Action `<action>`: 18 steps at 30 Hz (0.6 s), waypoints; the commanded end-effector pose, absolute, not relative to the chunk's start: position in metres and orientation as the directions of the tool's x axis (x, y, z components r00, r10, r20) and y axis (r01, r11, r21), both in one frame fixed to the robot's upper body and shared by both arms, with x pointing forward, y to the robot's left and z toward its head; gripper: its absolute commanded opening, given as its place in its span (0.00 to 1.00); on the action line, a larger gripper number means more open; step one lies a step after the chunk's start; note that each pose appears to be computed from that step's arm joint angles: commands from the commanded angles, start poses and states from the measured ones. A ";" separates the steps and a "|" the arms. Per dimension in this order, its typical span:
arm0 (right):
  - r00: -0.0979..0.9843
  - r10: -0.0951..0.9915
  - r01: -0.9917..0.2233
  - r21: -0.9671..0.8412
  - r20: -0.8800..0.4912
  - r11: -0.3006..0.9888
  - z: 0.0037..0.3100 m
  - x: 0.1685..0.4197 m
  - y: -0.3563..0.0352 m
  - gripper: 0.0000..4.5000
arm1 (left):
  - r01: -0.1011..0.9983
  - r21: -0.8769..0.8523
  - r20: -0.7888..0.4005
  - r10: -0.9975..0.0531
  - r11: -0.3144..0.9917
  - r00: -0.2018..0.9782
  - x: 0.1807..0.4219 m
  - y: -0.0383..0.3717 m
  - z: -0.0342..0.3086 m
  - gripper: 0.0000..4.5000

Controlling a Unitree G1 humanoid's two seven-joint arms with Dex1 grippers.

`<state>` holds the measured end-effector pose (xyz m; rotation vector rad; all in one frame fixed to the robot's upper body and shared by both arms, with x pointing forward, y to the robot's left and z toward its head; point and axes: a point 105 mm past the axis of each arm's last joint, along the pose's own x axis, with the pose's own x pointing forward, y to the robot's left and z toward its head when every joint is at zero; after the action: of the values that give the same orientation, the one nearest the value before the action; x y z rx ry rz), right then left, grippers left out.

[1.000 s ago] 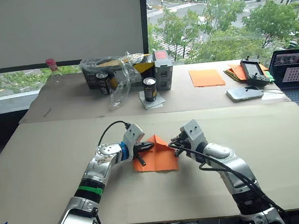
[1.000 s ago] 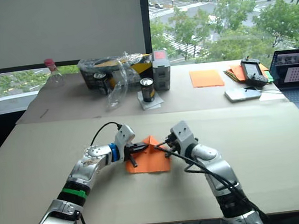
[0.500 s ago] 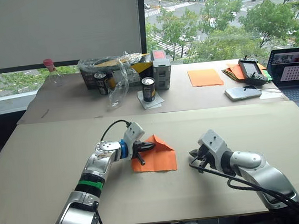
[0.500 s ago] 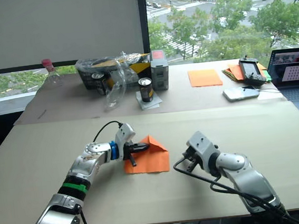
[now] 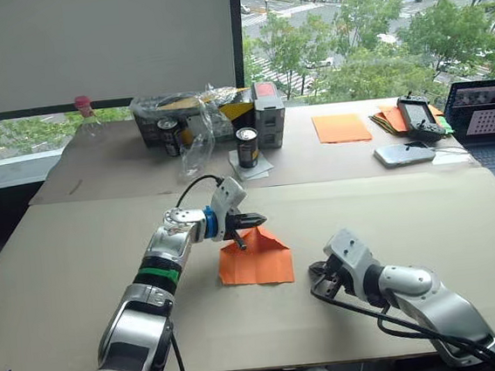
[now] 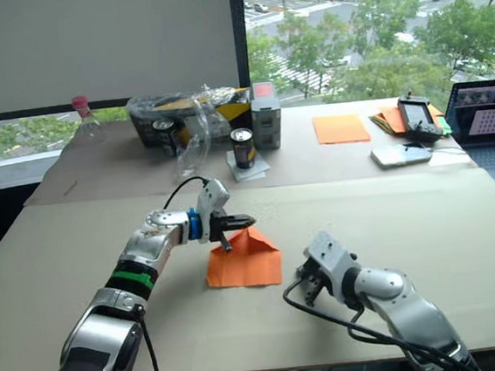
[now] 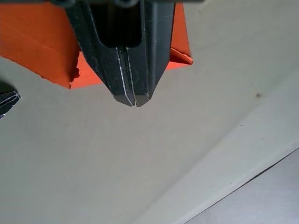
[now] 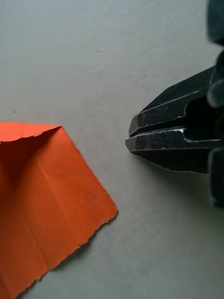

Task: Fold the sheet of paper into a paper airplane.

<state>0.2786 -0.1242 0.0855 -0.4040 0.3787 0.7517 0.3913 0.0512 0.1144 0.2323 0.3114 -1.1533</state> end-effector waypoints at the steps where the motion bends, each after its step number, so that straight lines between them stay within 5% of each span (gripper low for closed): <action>1: 0.639 0.629 -0.767 -0.301 -0.443 0.567 0.100 0.272 -0.109 0.00 | 0.924 0.150 -0.463 -0.801 0.351 0.379 0.397 0.056 0.112 0.00; 17: 0.571 0.687 -0.809 -0.164 -0.450 0.564 0.101 0.268 -0.094 0.00 | 0.932 0.122 -0.508 -0.785 0.342 0.354 0.386 0.060 0.087 0.00; 18: 0.571 0.685 -0.807 -0.154 -0.452 0.570 0.101 0.268 -0.094 0.06 | 0.932 0.122 -0.508 -0.785 0.342 0.354 0.385 0.060 0.087 0.00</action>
<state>0.2664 -0.0929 0.0911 -0.3812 0.3888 0.9115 0.3890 0.0601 0.0952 0.4221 0.3637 -1.1470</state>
